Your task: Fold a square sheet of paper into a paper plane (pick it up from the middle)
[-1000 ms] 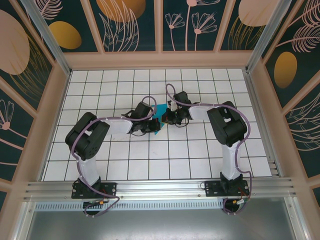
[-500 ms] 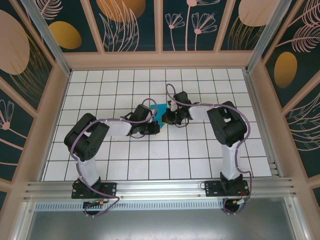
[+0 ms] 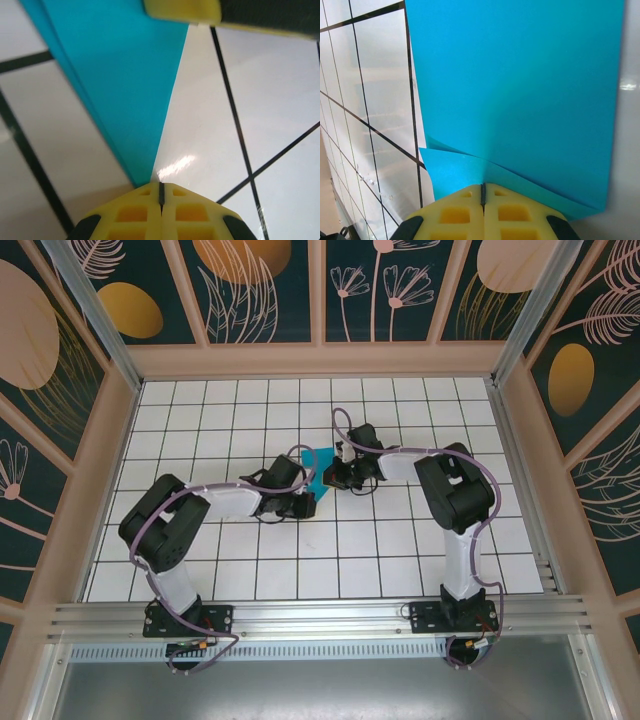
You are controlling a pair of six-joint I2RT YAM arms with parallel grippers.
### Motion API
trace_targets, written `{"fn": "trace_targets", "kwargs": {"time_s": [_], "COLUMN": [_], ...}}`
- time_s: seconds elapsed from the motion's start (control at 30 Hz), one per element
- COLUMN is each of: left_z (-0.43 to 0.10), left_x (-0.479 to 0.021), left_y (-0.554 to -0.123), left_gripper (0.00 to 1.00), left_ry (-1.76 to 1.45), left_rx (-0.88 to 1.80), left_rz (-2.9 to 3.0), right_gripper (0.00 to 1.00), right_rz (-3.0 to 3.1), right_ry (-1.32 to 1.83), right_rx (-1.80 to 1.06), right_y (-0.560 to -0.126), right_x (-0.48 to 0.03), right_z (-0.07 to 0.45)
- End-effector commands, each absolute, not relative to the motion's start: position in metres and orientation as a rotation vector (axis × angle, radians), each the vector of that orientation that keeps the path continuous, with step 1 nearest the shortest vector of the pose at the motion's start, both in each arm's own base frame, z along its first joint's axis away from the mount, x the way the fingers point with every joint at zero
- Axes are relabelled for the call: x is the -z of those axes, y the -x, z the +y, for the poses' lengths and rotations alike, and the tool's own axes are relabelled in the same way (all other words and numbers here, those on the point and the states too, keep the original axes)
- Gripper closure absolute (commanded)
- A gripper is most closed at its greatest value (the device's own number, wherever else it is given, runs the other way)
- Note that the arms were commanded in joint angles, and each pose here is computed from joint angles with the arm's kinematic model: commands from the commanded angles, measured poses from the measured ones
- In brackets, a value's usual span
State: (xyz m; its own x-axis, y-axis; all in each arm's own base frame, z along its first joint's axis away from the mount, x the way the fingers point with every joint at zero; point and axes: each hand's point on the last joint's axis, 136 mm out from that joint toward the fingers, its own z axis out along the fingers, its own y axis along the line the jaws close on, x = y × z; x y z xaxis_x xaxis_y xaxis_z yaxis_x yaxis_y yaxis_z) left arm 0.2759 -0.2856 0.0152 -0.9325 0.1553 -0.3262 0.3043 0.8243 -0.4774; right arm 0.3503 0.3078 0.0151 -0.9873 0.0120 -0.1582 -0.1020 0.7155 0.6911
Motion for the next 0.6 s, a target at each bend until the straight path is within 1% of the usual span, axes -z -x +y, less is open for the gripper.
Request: {"fn": "trace_targets", "kwargs": {"time_s": [0.0,0.1,0.2,0.3,0.37,0.47,0.57], "left_z": [-0.271,-0.277,-0.277,-0.280,-0.282,-0.286,-0.297], "left_x": [-0.014,-0.047,-0.069,-0.078,-0.075,-0.069,-0.069], "left_y": [-0.263,-0.280,-0.300,-0.312,-0.317,-0.324,-0.331], "left_gripper": [1.00,1.00,1.00,0.99,0.99,0.99,0.99], "left_ry": [-0.326,-0.270,-0.164,-0.073,-0.038,-0.013,-0.019], "left_rx": [0.710,0.753,0.745,0.778,0.784,0.782,0.822], "left_rz": [2.789,2.663,2.567,2.507,2.498,2.498,2.487], "right_gripper": [1.00,1.00,1.00,1.00,0.99,0.89,0.80], "right_rz": [2.989,2.982,2.967,2.898,2.830,2.734,2.695], "right_ry": [-0.076,-0.107,-0.181,-0.232,-0.242,-0.267,-0.348], "right_rx": [-0.930,-0.959,-1.034,-1.195,-1.242,-1.180,-1.120], "right_y": [-0.315,-0.313,-0.311,-0.312,-0.321,-0.342,-0.354], "right_x": [0.043,0.037,0.023,-0.006,-0.029,-0.053,-0.057], "right_z": [0.277,0.279,0.284,0.300,0.304,0.294,0.274]}}
